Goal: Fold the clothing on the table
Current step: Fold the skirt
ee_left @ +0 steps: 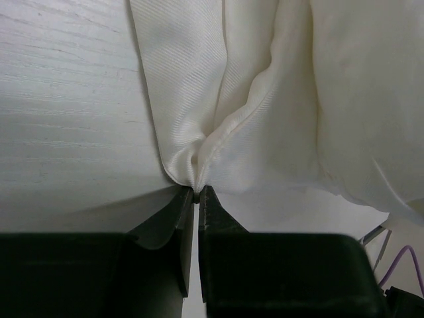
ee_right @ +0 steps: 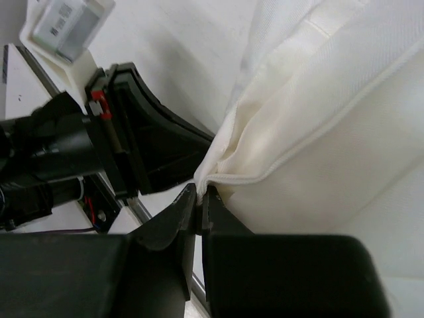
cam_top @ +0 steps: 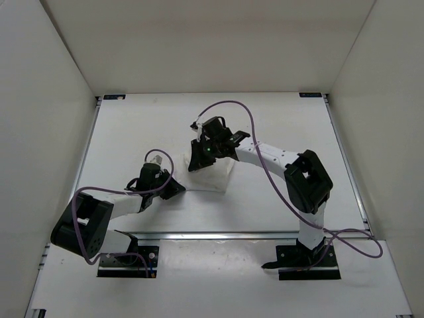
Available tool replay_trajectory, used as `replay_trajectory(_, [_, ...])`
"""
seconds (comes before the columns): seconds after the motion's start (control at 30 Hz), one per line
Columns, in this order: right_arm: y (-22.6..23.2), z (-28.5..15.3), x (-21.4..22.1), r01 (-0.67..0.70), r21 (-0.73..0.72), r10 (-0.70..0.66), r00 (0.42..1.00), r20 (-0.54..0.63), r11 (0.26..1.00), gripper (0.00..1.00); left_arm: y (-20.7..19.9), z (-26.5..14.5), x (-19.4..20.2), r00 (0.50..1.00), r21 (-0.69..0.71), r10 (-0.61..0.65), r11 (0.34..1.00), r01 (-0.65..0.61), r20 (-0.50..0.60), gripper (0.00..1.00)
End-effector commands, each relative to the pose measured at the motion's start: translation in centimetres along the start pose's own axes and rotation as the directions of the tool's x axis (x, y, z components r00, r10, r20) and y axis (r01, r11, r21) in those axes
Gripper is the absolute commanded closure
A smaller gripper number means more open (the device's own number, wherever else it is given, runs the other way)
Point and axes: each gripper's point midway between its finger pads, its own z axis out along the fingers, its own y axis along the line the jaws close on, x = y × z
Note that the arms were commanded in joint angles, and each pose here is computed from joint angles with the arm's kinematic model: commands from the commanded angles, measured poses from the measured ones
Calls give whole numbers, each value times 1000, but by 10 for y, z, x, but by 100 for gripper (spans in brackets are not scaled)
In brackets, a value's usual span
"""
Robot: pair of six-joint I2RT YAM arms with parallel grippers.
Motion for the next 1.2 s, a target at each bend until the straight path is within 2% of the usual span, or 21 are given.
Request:
replay_trajectory(0.0, [28,10,-22,39,-77,-36,999,40,996,100,1,-3,0,1000,2,3,1000,-3,13,100])
replay_trajectory(0.27, [36,41,-2,29,-128,-42,994,-102,991,100,5,-6,0,1000,5,-14,1000,14,20,100])
replay_trajectory(0.3, [37,40,1,29,-132,-44,993,-113,991,95,6,-6,-1,999,3,-19,1000,19,27,96])
replay_trajectory(0.33, [42,36,1,36,-151,-52,993,-108,988,88,8,-7,-2,999,7,-21,1000,21,29,87])
replay_trajectory(0.37, [48,30,-2,56,-159,-71,993,-91,986,83,7,-8,0,999,13,-31,999,31,24,85])
replay_trajectory(0.4, [47,29,-1,69,-148,-83,993,-88,987,73,7,-11,-2,998,21,-45,999,44,33,83])
replay_trajectory(0.43, [51,22,-6,80,-152,-91,993,-71,985,67,9,-12,-1,998,13,-56,998,55,25,76])
replay_trajectory(0.47, [57,11,-13,100,-159,-108,993,-44,982,64,12,-13,-3,997,1,-62,998,61,36,67])
replay_trajectory(0.5, [57,6,-15,95,-164,-103,994,-42,982,59,11,-15,-4,998,-1,-63,998,63,29,65])
replay_trajectory(0.53, [63,-4,-16,109,-177,-116,993,-31,978,55,14,-16,-5,997,-8,-71,997,71,29,59])
replay_trajectory(0.6, [73,-31,-22,126,-207,-127,992,12,970,50,6,-22,-5,996,23,-86,996,86,23,46])
replay_trajectory(0.67, [68,-47,-25,125,-203,-114,991,67,971,48,2,-32,-9,991,64,-123,991,120,47,42])
replay_trajectory(0.7, [76,-64,-28,114,-215,-94,990,102,970,47,-1,-34,-11,989,77,-138,988,133,58,41])
replay_trajectory(0.73, [64,-66,-26,107,-219,-80,988,128,970,47,-4,-40,-13,986,95,-149,985,142,74,41])
replay_trajectory(0.8, [57,-85,-32,66,-260,-14,980,197,963,53,-8,-48,-18,982,110,-154,984,142,109,41])
replay_trajectory(0.83, [41,-84,-28,41,-275,17,979,203,961,71,-11,-55,-20,980,118,-157,983,143,126,43])
replay_trajectory(0.87, [34,-83,-29,9,-306,55,978,200,952,99,-16,-63,-28,972,134,-159,981,137,172,42])
replay_trajectory(1.03, [30,-54,-22,-31,-426,89,989,115,904,100,-22,-92,-47,951,132,-146,985,113,272,44])
replay_trajectory(1.17, [23,5,3,-112,-431,123,992,-1,895,100,-38,-115,-65,942,107,-72,994,38,327,42])
